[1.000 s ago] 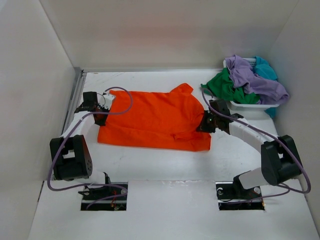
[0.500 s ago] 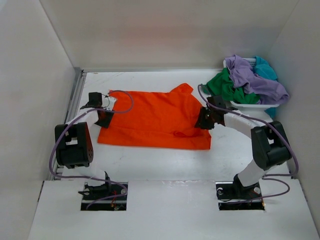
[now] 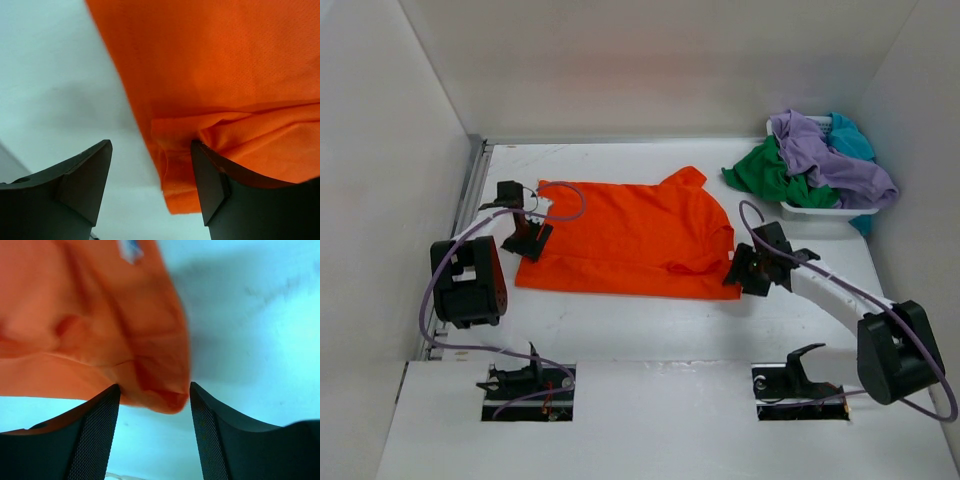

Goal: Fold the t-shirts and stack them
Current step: Fold the flattened tshirt in 1/3 of the way

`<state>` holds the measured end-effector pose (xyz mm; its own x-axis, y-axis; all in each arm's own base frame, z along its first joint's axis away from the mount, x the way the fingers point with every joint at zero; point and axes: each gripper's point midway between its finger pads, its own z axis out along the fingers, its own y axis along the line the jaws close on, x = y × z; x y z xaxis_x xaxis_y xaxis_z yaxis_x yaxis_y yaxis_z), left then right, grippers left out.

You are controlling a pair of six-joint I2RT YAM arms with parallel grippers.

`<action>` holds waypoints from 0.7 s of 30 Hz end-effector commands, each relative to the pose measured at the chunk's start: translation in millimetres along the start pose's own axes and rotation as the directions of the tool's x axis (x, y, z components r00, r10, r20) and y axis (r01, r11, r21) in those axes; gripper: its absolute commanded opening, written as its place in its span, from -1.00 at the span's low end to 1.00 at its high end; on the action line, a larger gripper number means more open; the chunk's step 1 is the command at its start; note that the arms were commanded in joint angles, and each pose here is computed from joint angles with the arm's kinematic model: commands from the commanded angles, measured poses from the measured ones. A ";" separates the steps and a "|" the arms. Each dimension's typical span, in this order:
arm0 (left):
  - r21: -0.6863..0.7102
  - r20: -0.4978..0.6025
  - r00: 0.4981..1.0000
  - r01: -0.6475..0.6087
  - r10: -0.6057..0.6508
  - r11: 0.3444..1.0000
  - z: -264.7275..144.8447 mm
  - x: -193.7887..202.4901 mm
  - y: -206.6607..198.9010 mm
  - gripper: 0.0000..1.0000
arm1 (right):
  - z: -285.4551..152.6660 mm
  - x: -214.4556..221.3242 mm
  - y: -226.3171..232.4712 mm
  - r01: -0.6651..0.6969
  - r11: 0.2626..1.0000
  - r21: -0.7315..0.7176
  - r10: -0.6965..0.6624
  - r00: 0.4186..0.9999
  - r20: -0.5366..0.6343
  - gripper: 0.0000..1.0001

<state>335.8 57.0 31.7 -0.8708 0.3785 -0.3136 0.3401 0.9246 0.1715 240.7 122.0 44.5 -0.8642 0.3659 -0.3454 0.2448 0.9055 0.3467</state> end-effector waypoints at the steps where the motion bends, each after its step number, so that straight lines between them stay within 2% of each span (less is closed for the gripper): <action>1: 0.057 -0.061 0.998 0.023 -0.019 0.998 11.7 5.6 -9.1 0.24 | 10.5 16.8 1.6 -0.091 0.996 -0.024 0.090 0.995 -0.040 0.25; 4: 0.078 -0.080 0.996 0.036 -0.029 0.996 17.5 7.7 -14.8 0.17 | 21.9 22.4 3.1 -0.115 0.993 -0.035 0.112 0.991 -0.068 0.20; 5: 0.090 -0.093 0.995 0.037 -0.029 0.995 20.1 10.1 -18.9 0.07 | 23.4 23.2 2.5 -0.116 0.993 -0.033 0.114 0.991 -0.073 0.17; 9: 0.127 -0.129 0.991 0.039 -0.022 0.991 23.7 23.4 -31.2 -0.48 | 23.4 26.1 3.1 -0.122 0.992 -0.041 0.118 0.989 -0.089 -0.40; 10: 0.135 -0.140 0.990 0.039 -0.020 0.990 23.7 27.7 -33.9 -0.70 | 22.1 28.2 1.7 -0.127 0.991 -0.042 0.122 0.988 -0.095 -0.60; 12: 0.138 -0.150 0.988 0.048 -0.027 0.989 20.1 35.3 -33.7 -0.92 | 17.8 31.0 -0.8 -0.136 0.990 -0.042 0.131 0.986 -0.099 -0.87; 14: 0.131 -0.153 0.987 0.063 -0.043 0.989 11.2 43.4 -29.5 -1.00 | 10.8 37.0 -3.4 -0.143 0.989 -0.037 0.138 0.984 -0.108 -0.98; 15: 0.122 -0.174 0.983 0.081 -0.059 0.989 -9.0 60.7 -26.1 -1.00 | -2.0 51.0 -9.5 -0.170 0.985 -0.016 0.167 0.977 -0.132 -1.00; 21: 0.091 -0.242 0.970 0.047 -0.024 0.995 -35.0 96.2 -35.3 -0.97 | -16.8 76.3 -17.4 -0.230 0.973 0.003 0.228 0.961 -0.158 -0.97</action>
<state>258.2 53.0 18.6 -0.9387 0.3074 -0.1563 0.3055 0.9515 0.0361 184.9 135.1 32.8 -0.8549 0.4859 -0.1819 0.3649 0.8123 0.4550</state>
